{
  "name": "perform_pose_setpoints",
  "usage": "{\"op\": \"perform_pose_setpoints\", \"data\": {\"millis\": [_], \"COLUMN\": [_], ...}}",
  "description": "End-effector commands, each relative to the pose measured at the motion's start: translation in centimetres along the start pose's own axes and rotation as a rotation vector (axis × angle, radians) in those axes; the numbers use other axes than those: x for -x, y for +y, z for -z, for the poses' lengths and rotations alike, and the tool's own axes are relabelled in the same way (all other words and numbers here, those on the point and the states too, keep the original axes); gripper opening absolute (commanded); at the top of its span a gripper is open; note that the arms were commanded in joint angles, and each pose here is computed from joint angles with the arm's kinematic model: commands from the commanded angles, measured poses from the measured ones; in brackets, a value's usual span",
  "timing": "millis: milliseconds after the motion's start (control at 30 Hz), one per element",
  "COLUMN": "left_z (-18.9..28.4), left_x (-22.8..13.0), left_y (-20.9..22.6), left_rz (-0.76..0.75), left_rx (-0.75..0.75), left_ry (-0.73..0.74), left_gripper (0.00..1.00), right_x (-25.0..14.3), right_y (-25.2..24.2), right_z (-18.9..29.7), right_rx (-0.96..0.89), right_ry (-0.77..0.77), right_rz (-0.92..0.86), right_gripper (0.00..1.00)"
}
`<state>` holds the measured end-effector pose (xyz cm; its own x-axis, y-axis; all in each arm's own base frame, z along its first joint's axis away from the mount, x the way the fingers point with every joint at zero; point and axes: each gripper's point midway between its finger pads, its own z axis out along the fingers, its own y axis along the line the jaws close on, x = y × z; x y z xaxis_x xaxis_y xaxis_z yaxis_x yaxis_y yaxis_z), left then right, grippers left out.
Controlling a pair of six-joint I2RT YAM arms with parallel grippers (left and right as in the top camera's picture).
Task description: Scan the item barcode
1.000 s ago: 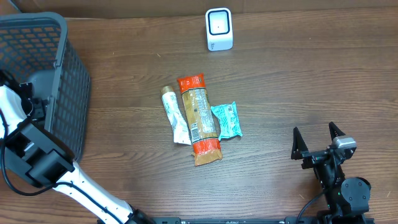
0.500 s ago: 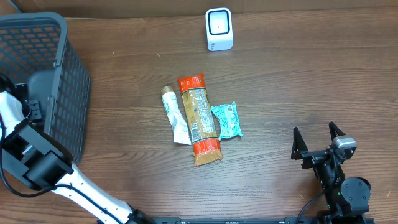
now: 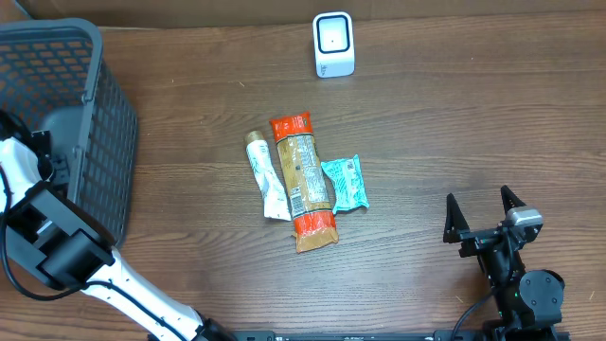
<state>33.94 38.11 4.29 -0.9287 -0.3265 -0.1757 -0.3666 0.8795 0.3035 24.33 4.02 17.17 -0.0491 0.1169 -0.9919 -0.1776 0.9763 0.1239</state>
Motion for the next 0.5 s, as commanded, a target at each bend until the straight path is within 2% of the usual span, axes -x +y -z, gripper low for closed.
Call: {"op": "perform_pose_setpoints", "data": {"millis": [0,133,267,367,467], "left_z": [6.5,18.7,30.0,38.0,42.4], "left_x": [4.7,7.7,8.1,6.6,4.3], "left_y": [-2.1,-0.3,-0.5,-4.2,-9.9], "left_rz": [0.114,0.281,0.369,0.321,0.193], "left_rx": [-0.109,-0.088,-0.104,-0.236,-0.415], "left_ry": [-0.193,-0.414,-0.630,-0.768,-0.798], "left_gripper": [0.04,0.04,0.04,0.04,0.04], "right_x": [-0.3,-0.3,-0.3,-0.3,-0.3], "right_y": [-0.1,-0.1,-0.1,-0.1,-0.1], "right_z": [0.0,0.0,0.0,0.0,0.0], "right_rx": [-0.004,-0.004,-0.004,-0.004,-0.004], "right_ry": [0.002,0.002,0.002,0.002,0.002], "right_rz": [-0.003,-0.003,-0.003,-0.003,-0.003], "right_gripper": [1.00,1.00,1.00,1.00,1.00]}}
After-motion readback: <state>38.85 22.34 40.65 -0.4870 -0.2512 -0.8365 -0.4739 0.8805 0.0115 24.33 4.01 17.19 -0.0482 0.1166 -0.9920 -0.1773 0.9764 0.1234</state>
